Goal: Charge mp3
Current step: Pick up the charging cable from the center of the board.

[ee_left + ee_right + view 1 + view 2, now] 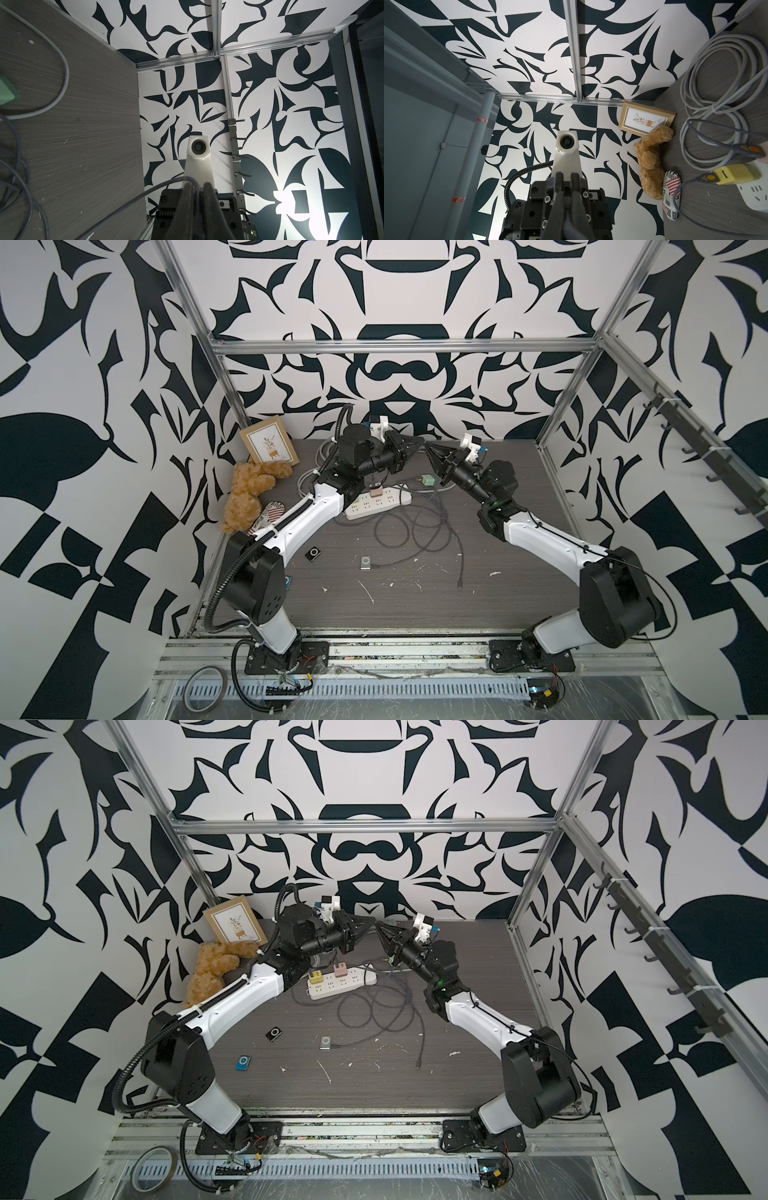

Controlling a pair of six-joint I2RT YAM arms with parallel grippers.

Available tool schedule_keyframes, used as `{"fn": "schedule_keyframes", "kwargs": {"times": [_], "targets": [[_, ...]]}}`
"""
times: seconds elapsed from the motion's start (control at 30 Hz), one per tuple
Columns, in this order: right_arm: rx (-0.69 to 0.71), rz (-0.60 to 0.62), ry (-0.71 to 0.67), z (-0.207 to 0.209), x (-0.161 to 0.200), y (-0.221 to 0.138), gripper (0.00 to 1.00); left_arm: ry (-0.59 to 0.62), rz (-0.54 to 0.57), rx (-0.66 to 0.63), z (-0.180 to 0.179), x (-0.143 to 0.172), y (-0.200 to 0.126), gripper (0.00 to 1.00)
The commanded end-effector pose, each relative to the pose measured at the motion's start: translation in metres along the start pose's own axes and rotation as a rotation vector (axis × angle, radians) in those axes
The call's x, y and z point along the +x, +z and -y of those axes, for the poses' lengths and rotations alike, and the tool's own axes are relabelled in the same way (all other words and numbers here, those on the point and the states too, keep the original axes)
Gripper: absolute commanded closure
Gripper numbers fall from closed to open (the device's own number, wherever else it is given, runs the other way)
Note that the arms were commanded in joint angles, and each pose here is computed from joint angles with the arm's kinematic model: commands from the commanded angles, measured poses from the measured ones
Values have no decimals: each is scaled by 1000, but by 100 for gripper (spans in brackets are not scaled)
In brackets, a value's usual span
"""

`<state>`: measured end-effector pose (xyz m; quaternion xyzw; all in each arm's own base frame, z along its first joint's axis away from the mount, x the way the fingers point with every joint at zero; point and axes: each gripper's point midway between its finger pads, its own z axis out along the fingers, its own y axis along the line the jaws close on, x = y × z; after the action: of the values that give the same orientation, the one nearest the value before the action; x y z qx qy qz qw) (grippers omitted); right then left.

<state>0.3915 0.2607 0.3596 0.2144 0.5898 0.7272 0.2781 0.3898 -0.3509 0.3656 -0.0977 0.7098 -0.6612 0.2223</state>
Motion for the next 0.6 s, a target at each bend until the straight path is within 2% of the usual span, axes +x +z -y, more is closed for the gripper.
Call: {"fn": "schedule_keyframes", "kwargs": {"times": [0.0, 0.03, 0.07, 0.2, 0.27, 0.43, 0.57], "targets": [[-30, -100, -25, -20, 22, 1, 100, 42, -78, 34, 16, 16, 3, 100], [-30, -104, -27, -20, 23, 1, 100, 40, -80, 29, 15, 16, 3, 100], [-26, -104, -29, -20, 23, 0, 100, 42, -79, 28, 14, 14, 3, 96], [-7, -69, -108, -22, 22, -11, 100, 62, -37, 11, 13, -2, -11, 47], [-4, -34, -182, -25, 18, -20, 100, 91, -4, -45, 6, -13, -28, 23], [10, 21, -403, -35, 16, -44, 100, 109, 105, -256, -31, -31, -98, 9], [7, 38, -444, -33, 13, -53, 100, 92, 165, -437, -62, -34, -155, 5]]}}
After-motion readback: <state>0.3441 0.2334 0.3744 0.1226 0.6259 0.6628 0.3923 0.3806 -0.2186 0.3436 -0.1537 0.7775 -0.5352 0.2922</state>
